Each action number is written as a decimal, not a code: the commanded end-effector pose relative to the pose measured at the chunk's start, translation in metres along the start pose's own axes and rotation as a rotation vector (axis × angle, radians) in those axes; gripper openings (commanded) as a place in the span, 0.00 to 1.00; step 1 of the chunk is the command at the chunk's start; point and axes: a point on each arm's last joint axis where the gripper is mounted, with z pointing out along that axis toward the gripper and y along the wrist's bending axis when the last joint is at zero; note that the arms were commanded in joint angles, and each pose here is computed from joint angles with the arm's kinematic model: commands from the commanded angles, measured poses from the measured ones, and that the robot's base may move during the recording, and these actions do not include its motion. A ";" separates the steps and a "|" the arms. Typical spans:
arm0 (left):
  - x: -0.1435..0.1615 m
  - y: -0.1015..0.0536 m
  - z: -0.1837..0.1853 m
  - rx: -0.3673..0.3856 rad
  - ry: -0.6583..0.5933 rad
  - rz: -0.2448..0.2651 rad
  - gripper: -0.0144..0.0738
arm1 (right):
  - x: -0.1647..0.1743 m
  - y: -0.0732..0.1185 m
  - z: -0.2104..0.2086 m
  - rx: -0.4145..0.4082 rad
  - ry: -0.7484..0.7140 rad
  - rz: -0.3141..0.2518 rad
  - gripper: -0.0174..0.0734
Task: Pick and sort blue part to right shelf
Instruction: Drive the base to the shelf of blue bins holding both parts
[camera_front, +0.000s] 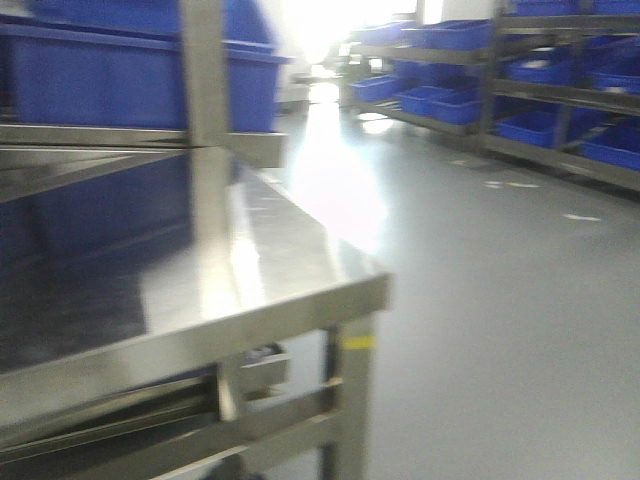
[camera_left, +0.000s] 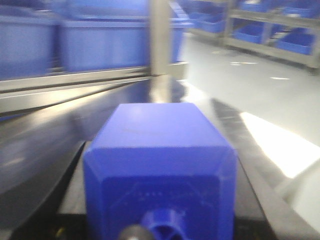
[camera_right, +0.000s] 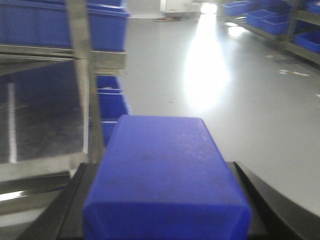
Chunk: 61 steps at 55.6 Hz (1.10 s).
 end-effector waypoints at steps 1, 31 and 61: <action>-0.013 0.000 -0.009 0.016 -0.130 -0.008 0.48 | -0.017 0.001 -0.002 -0.006 -0.103 -0.023 0.42; -0.013 0.000 -0.009 0.016 -0.130 -0.008 0.48 | -0.017 0.001 -0.002 -0.006 -0.103 -0.023 0.42; -0.013 0.000 -0.009 0.016 -0.130 -0.008 0.48 | -0.017 0.001 -0.002 -0.006 -0.103 -0.023 0.42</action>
